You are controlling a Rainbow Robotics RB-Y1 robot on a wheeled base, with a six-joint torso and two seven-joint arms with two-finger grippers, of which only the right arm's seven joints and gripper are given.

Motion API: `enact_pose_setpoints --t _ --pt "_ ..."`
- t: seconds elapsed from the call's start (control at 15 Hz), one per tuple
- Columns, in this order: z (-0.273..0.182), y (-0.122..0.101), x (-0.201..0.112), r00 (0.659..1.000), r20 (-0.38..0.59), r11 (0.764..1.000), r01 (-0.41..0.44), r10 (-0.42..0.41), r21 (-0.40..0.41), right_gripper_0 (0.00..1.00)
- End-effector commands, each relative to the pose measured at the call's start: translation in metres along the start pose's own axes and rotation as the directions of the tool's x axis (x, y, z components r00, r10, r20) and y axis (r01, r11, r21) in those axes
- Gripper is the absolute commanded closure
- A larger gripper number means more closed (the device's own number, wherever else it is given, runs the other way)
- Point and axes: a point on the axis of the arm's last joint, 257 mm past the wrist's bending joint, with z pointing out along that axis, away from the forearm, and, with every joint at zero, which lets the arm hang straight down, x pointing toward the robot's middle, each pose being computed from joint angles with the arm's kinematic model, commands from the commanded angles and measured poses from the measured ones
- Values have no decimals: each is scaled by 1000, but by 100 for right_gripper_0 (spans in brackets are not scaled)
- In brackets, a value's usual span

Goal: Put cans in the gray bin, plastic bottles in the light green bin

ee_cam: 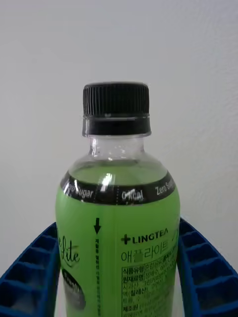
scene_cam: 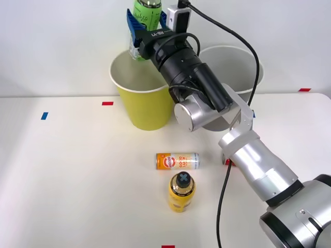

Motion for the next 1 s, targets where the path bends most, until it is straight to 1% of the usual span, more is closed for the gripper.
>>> enact_pose_setpoints --t 0.07,0.2,0.53,0.73,0.87,1.0 --pt "-2 0 3 1000 -7 1000 12 -12 -4 2" --pt "-3 -2 4 1000 -11 1000 24 -24 -7 2" --pt "-10 -18 6 996 -24 996 84 -85 -8 2" --pt "-15 -27 -14 993 8 993 114 -114 -16 2" --pt "-24 -33 -35 993 39 993 115 -114 -26 2" --pt "-38 -36 -48 992 46 993 115 -114 -36 2"
